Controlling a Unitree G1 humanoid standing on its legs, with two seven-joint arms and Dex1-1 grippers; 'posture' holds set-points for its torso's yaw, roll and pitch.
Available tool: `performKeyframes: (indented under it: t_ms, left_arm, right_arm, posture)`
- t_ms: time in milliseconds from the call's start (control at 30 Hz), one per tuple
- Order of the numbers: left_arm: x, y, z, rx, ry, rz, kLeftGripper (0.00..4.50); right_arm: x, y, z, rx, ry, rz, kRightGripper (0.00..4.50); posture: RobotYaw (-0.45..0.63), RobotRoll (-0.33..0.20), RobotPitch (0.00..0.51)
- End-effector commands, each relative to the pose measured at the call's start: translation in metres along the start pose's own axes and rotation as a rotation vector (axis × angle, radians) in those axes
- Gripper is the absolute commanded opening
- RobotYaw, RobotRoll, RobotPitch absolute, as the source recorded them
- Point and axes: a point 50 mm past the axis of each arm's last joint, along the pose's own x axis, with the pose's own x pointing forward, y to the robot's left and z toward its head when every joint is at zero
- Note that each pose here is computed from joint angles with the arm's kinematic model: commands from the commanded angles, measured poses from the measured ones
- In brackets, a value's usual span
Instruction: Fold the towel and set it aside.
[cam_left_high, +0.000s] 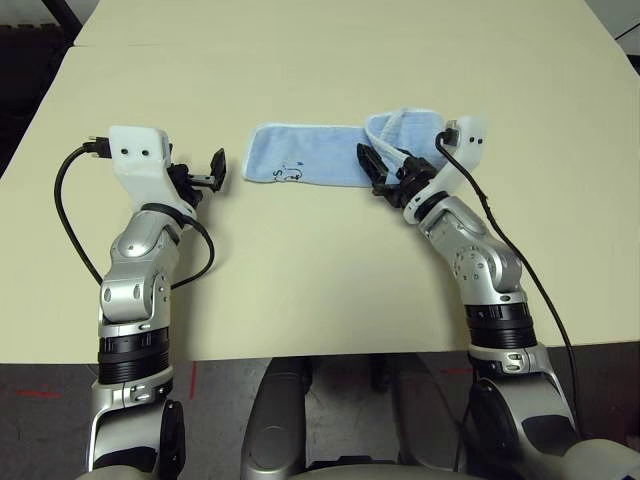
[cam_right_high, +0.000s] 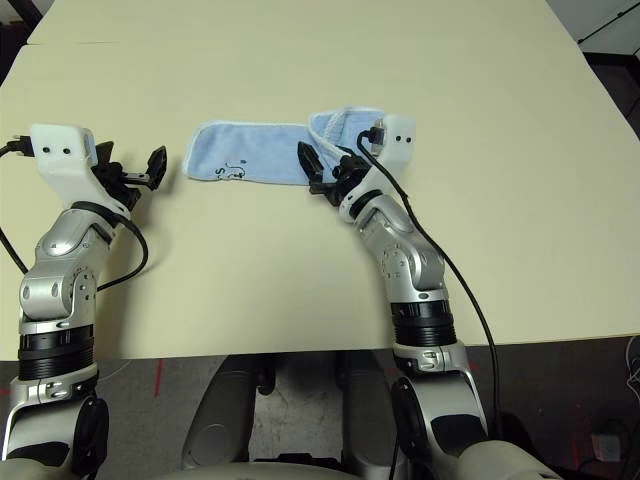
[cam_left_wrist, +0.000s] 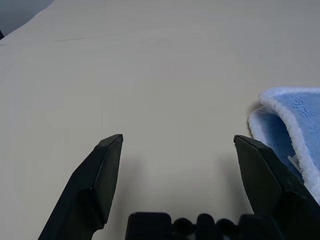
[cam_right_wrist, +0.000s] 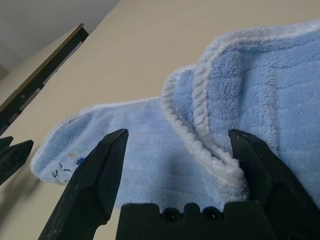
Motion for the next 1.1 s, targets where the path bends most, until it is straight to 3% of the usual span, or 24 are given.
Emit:
performKeyframes:
  t_ms: [33,433,700,833,1100]
  left_arm:
    - [-0.001,-0.001,-0.003,-0.004,0.010,0.002,4.50]
    - [0.001,-0.002,-0.005,-0.013,0.011,-0.001,4.50]
    - [0.000,-0.002,-0.006,-0.025,0.016,0.005,4.50]
    - [0.001,-0.002,-0.005,-0.024,0.014,0.007,4.50]
    - [0.001,-0.002,-0.004,-0.024,0.011,0.009,4.50]
  right_arm:
    - [-0.003,-0.001,0.002,0.009,0.010,0.021,4.49]
    - [-0.012,0.018,0.036,0.010,-0.062,0.185,4.49]
    - [-0.015,-0.006,0.066,-0.071,-0.158,0.100,4.49]
    - [-0.014,-0.018,0.066,-0.103,-0.158,0.024,4.49]
    - [-0.005,-0.036,0.040,-0.223,-0.059,-0.130,4.49]
  posture:
    - [0.05,0.000,0.315]
    - [0.04,0.000,0.306]
    - [0.04,0.000,0.305]
    - [0.04,0.000,0.303]
    - [0.04,0.000,0.304]
